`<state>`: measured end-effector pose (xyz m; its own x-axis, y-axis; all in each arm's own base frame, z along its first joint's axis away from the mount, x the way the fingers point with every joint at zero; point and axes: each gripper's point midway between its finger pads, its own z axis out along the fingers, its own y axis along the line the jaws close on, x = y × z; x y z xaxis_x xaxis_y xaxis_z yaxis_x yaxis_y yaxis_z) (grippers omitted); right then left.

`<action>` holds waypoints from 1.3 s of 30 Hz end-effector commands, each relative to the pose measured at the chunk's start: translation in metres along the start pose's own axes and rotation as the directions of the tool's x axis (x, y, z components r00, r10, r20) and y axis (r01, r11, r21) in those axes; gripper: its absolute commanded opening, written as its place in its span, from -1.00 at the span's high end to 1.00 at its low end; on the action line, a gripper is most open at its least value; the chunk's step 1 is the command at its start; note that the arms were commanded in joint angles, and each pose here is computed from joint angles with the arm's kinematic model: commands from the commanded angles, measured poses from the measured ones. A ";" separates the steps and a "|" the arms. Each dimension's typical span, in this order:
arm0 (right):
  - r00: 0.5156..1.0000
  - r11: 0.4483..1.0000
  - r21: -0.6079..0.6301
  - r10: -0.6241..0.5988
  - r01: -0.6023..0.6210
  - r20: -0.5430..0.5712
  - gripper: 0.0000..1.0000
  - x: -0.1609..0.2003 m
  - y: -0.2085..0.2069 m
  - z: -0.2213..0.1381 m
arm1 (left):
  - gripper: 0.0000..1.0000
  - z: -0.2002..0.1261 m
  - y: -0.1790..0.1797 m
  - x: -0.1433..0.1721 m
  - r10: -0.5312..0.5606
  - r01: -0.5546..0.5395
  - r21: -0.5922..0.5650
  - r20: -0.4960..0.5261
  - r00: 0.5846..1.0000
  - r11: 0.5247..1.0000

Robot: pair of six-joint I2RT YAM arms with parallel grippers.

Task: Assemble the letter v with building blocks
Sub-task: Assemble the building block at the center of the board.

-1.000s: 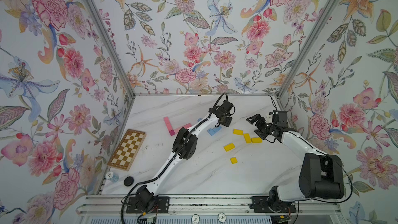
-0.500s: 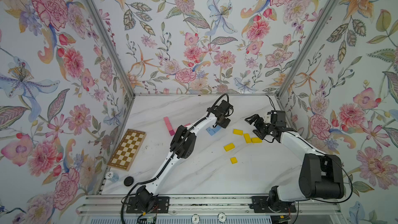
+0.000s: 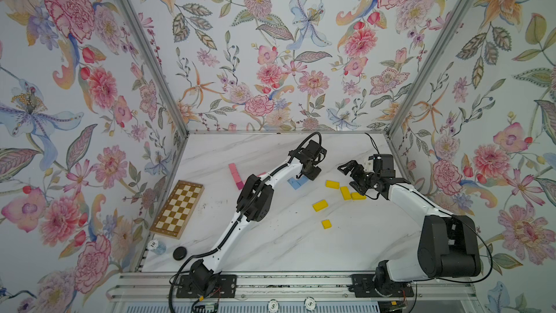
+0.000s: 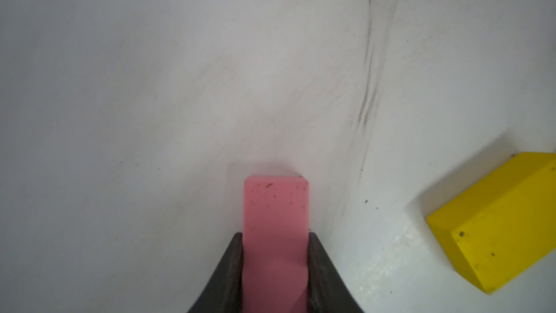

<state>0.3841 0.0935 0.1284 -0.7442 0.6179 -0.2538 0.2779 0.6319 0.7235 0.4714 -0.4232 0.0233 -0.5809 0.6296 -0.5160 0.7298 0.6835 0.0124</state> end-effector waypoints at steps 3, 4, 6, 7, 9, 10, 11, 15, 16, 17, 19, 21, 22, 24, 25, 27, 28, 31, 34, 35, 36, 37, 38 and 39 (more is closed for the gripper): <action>1.000 1.000 0.000 -0.011 0.011 0.016 -0.98 -0.006 0.009 0.000 | 0.37 0.000 0.002 0.031 -0.008 0.012 0.038 -0.109 0.994 0.999; 1.000 1.000 0.000 -0.012 0.012 0.017 -0.98 -0.006 0.010 0.000 | 0.37 0.000 0.002 0.031 -0.009 0.013 0.038 -0.107 0.994 0.999; 1.000 1.000 0.000 -0.011 0.011 0.016 -0.98 -0.006 0.010 0.000 | 0.36 0.001 0.003 0.032 -0.007 0.011 0.036 -0.110 0.994 0.999; 1.000 1.000 -0.001 -0.012 0.012 0.015 -0.98 -0.006 0.010 0.000 | 0.37 0.001 0.004 0.033 -0.004 0.008 0.034 -0.110 0.994 0.999; 1.000 1.000 -0.001 -0.013 0.013 0.016 -0.98 -0.005 0.011 0.000 | 0.36 0.001 0.005 0.035 -0.001 0.005 0.035 -0.115 0.993 0.999; 1.000 1.000 -0.001 -0.013 0.013 0.015 -0.98 -0.005 0.011 0.000 | 0.36 0.001 0.004 0.035 0.002 0.002 0.036 -0.117 0.993 0.999; 1.000 1.000 -0.001 -0.012 0.012 0.017 -0.98 -0.006 0.011 0.000 | 0.36 0.001 0.005 0.035 0.004 0.000 0.036 -0.117 0.993 0.999; 1.000 1.000 0.000 -0.011 0.011 0.014 -0.98 -0.005 0.011 0.002 | 0.37 -0.002 0.006 0.035 0.011 -0.007 0.032 -0.117 0.993 0.999; 1.000 1.000 -0.001 -0.013 0.013 0.012 -0.98 -0.004 0.011 0.003 | 0.37 -0.002 0.007 0.036 0.011 -0.008 0.030 -0.118 0.993 1.000; 1.000 1.000 -0.003 -0.014 0.014 0.012 -0.98 -0.004 0.012 0.003 | 0.37 -0.003 0.008 0.036 0.011 -0.008 0.028 -0.118 0.993 1.000; 1.000 1.000 -0.002 -0.013 0.013 0.009 -0.98 -0.003 0.012 0.004 | 0.37 -0.003 0.007 0.036 0.014 -0.011 0.031 -0.116 0.993 0.999; 1.000 1.000 -0.002 -0.014 0.014 0.008 -0.98 -0.003 0.012 0.004 | 0.37 -0.004 0.007 0.035 0.016 -0.013 0.033 -0.112 0.994 0.999; 1.000 1.000 -0.001 -0.014 0.014 0.007 -0.98 -0.003 0.012 0.005 | 0.37 -0.004 0.007 0.036 0.015 -0.011 0.032 -0.113 0.993 0.999; 1.000 1.000 -0.003 -0.015 0.015 0.006 -0.98 -0.003 0.012 0.005 | 0.36 -0.003 0.008 0.036 0.015 -0.011 0.032 -0.114 0.993 0.999; 1.000 1.000 -0.003 -0.014 0.014 0.007 -0.98 -0.003 0.013 0.005 | 0.36 -0.002 0.007 0.037 0.015 -0.011 0.034 -0.116 0.993 0.999; 1.000 1.000 -0.003 -0.014 0.014 0.006 -0.98 -0.003 0.013 0.005 | 0.34 -0.002 0.007 0.037 0.014 -0.010 0.037 -0.116 0.993 0.999; 1.000 1.000 -0.005 -0.016 0.016 0.008 -0.98 -0.003 0.013 0.005 | 0.33 -0.002 0.006 0.037 0.014 -0.010 0.039 -0.115 0.993 0.999; 1.000 1.000 -0.006 -0.016 0.016 0.010 -0.98 -0.004 0.014 0.004 | 0.32 -0.002 0.007 0.037 0.011 -0.006 0.037 -0.116 0.993 0.999; 1.000 1.000 -0.005 -0.015 0.015 0.007 -0.98 -0.003 0.014 0.005 | 0.32 -0.003 0.008 0.037 0.008 -0.004 0.036 -0.116 0.993 0.999; 1.000 1.000 -0.005 -0.016 0.016 0.009 -0.98 -0.004 0.014 0.005 | 0.31 -0.002 0.008 0.038 0.007 -0.003 0.036 -0.118 0.993 0.999; 1.000 1.000 -0.007 -0.016 0.016 0.009 -0.98 -0.004 0.015 0.004 | 0.30 -0.003 0.008 0.037 0.007 -0.003 0.034 -0.117 0.993 0.999; 1.000 1.000 -0.006 -0.015 0.016 0.010 -0.98 -0.004 0.015 0.004 | 0.30 -0.003 0.008 0.038 0.007 -0.003 0.033 -0.119 0.993 0.999; 1.000 1.000 -0.005 -0.015 0.015 0.009 -0.98 -0.004 0.014 0.005 | 0.30 -0.003 0.009 0.038 0.007 -0.003 0.031 -0.120 0.993 1.000; 1.000 1.000 -0.006 -0.017 0.017 0.008 -0.98 -0.003 0.015 0.005 | 0.29 -0.003 0.010 0.038 0.005 -0.002 0.029 -0.118 0.993 1.000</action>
<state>0.3864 0.1005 0.1295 -0.7492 0.6106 -0.2566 0.2749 0.6392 0.7182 0.4669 -0.4151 0.0231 -0.5768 0.6436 -0.5031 0.7475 0.6642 -0.0074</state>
